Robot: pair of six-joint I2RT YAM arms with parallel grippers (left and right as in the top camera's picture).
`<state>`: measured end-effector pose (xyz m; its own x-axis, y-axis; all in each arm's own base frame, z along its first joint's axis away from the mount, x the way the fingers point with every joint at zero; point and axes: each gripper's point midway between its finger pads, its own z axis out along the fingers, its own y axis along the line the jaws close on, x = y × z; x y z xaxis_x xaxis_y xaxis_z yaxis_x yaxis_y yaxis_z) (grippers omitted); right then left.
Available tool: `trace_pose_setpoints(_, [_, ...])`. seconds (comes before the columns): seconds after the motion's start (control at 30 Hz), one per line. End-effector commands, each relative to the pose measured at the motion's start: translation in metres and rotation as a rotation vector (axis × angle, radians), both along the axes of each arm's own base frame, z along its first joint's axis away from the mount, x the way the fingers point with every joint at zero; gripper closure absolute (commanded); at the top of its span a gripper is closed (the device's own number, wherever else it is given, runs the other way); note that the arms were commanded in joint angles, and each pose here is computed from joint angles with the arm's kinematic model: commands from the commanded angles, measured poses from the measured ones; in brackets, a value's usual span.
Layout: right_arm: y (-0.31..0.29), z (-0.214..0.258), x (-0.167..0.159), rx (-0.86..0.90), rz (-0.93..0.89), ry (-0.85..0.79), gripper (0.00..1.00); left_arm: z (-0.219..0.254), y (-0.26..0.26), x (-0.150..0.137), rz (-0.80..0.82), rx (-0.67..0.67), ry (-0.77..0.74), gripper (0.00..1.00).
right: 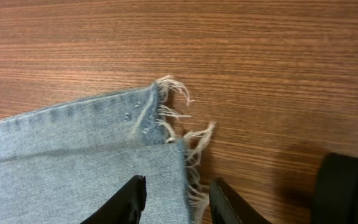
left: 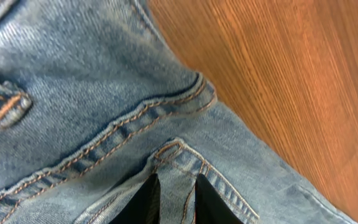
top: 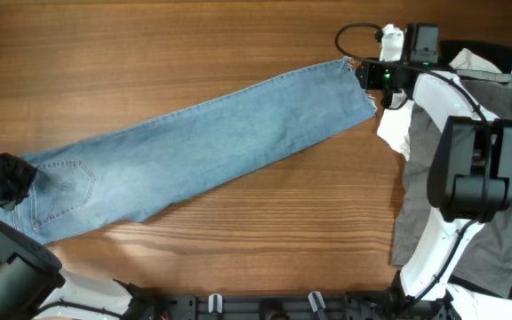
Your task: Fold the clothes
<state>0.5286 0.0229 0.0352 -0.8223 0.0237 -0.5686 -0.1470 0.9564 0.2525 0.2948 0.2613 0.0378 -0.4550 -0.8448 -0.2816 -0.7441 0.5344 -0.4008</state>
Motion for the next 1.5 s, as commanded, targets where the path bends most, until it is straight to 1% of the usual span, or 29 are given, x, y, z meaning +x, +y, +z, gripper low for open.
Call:
trace_pose_setpoints(0.0, [0.011,-0.030,-0.003,-0.008,0.003,0.056,0.64,-0.001,-0.003,0.003,-0.026,-0.004,-0.012,0.82])
trace_pose_setpoints(0.07, [0.010,-0.035,-0.004,-0.011,-0.013,0.071,0.67,-0.001,-0.003,0.003,-0.025,-0.005,-0.011,0.83])
trace_pose_setpoints(0.17, [0.000,-0.040,-0.003,-0.044,-0.073,0.086,0.68,-0.001,-0.003,0.003,-0.026,-0.006,-0.010,0.82])
trace_pose_setpoints(0.23, [-0.006,-0.042,-0.003,-0.075,-0.092,0.086,0.60,-0.002,-0.004,0.002,-0.025,-0.009,-0.008,0.79])
trace_pose_setpoints(0.27, [-0.009,-0.042,-0.003,-0.089,-0.100,0.087,0.51,-0.002,-0.004,0.002,-0.025,-0.010,-0.008,0.78])
trace_pose_setpoints(0.3, [-0.010,-0.043,-0.002,-0.098,-0.101,0.086,0.48,-0.002,-0.004,0.002,-0.025,-0.011,-0.007,0.78])
trace_pose_setpoints(0.37, [-0.010,-0.042,-0.002,-0.102,-0.096,0.081,0.46,-0.002,-0.004,0.001,-0.025,-0.012,-0.006,0.77])
trace_pose_setpoints(0.5, [-0.010,-0.041,0.001,-0.103,-0.094,0.070,0.46,-0.002,-0.004,0.002,-0.026,-0.012,-0.006,0.76])
trace_pose_setpoints(0.53, [-0.010,-0.042,0.001,-0.102,-0.095,0.071,0.47,-0.002,-0.004,0.002,-0.026,-0.012,-0.006,0.75])
trace_pose_setpoints(0.73, [-0.008,-0.051,-0.009,-0.093,-0.092,0.118,0.68,-0.002,-0.004,0.002,-0.026,-0.011,-0.007,0.75])
trace_pose_setpoints(0.87, [0.004,-0.052,-0.015,-0.040,-0.035,0.135,0.96,-0.002,-0.004,0.002,-0.026,-0.011,-0.006,0.76])
trace_pose_setpoints(0.93, [0.013,-0.046,-0.015,0.000,0.003,0.124,0.96,-0.002,-0.004,0.001,-0.023,-0.011,-0.007,0.78])
trace_pose_setpoints(1.07, [0.029,-0.019,-0.011,0.075,0.068,0.066,0.96,-0.002,0.002,-0.004,0.011,-0.020,-0.007,0.82])
trace_pose_setpoints(1.17, [0.030,0.013,-0.007,0.076,0.073,0.004,0.96,0.001,0.011,-0.015,0.086,-0.045,-0.010,0.90])
trace_pose_setpoints(1.2, [0.030,0.024,-0.005,0.076,0.075,-0.019,0.96,0.002,0.013,-0.016,0.092,-0.047,-0.017,0.91])
trace_pose_setpoints(1.33, [0.030,0.070,-0.002,0.070,0.077,-0.111,0.96,0.010,0.023,-0.026,0.125,-0.039,-0.035,0.92])
trace_pose_setpoints(1.37, [0.030,0.091,-0.001,0.070,0.074,-0.155,0.96,0.010,0.026,-0.030,0.137,-0.040,-0.034,0.92])
trace_pose_setpoints(1.47, [0.025,0.107,0.004,0.075,0.025,-0.190,0.96,0.009,0.031,-0.035,0.153,-0.030,-0.024,0.91])
